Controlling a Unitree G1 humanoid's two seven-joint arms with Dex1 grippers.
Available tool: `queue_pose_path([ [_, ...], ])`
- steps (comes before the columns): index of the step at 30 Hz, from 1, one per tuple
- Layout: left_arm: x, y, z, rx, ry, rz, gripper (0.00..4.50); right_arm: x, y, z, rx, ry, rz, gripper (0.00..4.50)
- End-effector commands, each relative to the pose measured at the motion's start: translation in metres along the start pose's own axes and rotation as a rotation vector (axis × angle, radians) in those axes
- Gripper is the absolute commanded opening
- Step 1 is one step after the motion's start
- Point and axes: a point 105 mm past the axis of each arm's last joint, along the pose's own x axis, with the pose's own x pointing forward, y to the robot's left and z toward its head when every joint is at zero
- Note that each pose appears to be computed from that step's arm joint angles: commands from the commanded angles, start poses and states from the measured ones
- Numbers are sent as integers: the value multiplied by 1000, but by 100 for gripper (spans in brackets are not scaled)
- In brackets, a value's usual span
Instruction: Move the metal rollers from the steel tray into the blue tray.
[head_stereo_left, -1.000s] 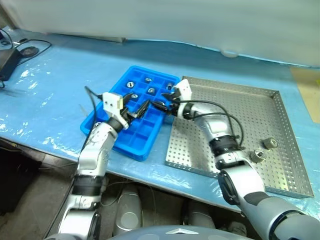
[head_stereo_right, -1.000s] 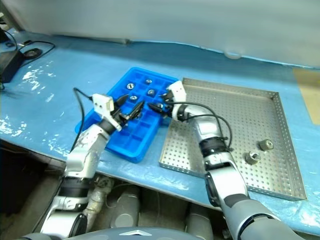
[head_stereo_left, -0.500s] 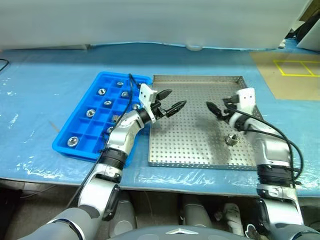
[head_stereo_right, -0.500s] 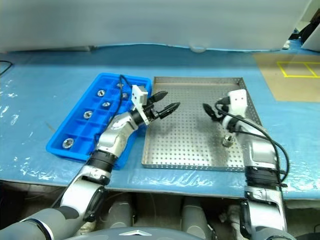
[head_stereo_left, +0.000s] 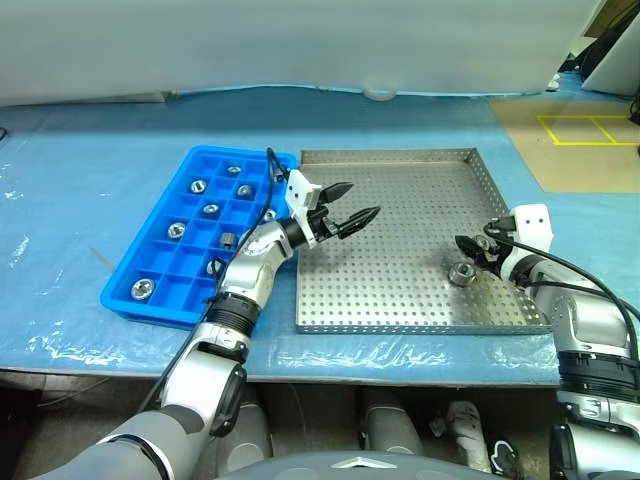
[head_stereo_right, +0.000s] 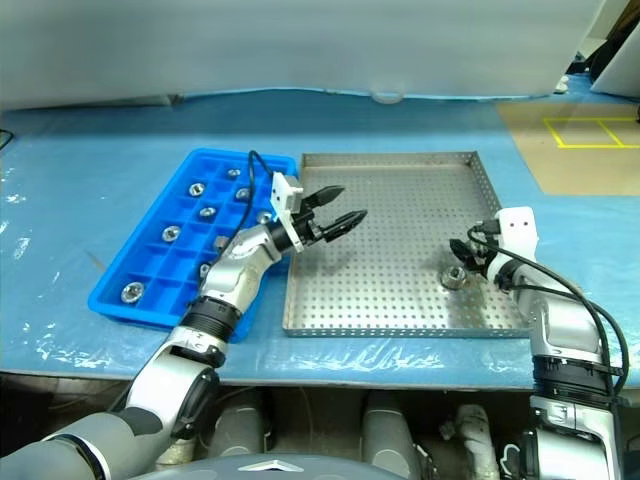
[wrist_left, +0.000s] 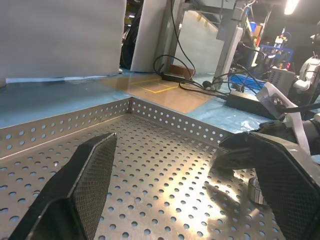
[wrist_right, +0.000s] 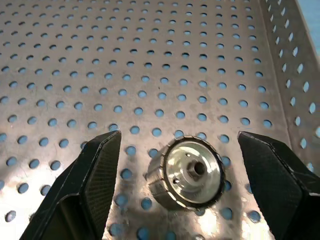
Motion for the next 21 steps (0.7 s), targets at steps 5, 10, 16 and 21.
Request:
queue_pose_path([
  [5, 2, -5, 11, 50, -35, -12, 435, 3, -1, -15, -29, 79, 4, 391],
  [10, 0, -2, 12, 57, -32, -10, 435, 5, 3, -22, -24, 88, 24, 302],
  [16, -1, -1, 16, 70, -32, -17, 435, 8, 14, -3, -4, 7, 59, 179],
  [21, -3, 5, 30, 69, -86, 21, 435, 4, 51, 58, 49, -257, 238, 179],
])
